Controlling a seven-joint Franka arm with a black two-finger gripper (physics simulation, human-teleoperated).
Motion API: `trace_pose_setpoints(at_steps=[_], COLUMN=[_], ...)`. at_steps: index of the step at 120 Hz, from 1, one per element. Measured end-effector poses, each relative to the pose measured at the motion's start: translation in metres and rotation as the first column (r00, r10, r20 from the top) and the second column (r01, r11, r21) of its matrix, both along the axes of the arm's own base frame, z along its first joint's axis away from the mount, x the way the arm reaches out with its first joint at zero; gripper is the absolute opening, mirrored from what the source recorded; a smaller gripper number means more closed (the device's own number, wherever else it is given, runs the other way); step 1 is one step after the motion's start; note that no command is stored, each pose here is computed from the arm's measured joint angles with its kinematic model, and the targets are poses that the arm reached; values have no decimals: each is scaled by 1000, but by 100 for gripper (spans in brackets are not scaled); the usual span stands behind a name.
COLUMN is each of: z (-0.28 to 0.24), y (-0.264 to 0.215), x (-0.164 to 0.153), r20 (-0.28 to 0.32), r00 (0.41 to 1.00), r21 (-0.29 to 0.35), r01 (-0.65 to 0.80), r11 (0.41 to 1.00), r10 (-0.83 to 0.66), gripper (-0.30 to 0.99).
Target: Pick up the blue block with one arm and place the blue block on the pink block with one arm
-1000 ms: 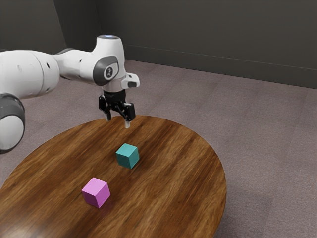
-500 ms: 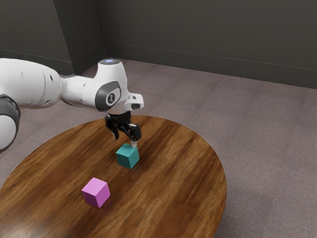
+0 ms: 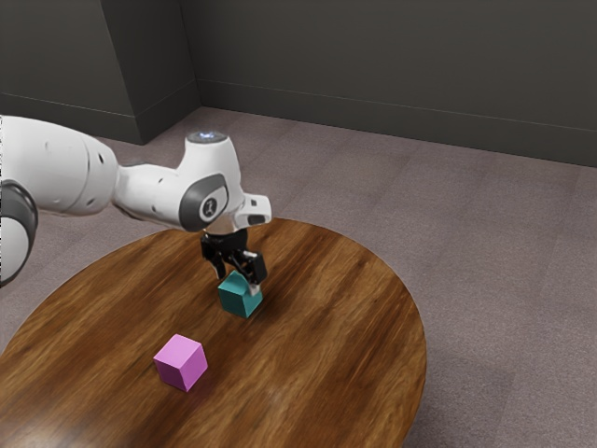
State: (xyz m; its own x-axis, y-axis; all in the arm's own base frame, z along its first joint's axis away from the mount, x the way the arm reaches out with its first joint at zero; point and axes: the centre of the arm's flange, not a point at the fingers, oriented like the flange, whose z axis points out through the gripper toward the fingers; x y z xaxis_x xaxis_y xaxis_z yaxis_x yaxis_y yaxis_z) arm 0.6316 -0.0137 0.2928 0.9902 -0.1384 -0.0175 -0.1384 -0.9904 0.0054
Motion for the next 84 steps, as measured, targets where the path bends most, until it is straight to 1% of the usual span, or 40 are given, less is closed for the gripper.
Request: trace_pose_setpoints(at_steps=[42, 84], z=[-14, -26], y=[1, 0], x=[0, 5], r20=[-8, -54], r00=[1000, 998], r21=[3, 8], r01=[3, 12], r11=[1000, 1000], r10=[-3, -12], gripper=[69, 69])
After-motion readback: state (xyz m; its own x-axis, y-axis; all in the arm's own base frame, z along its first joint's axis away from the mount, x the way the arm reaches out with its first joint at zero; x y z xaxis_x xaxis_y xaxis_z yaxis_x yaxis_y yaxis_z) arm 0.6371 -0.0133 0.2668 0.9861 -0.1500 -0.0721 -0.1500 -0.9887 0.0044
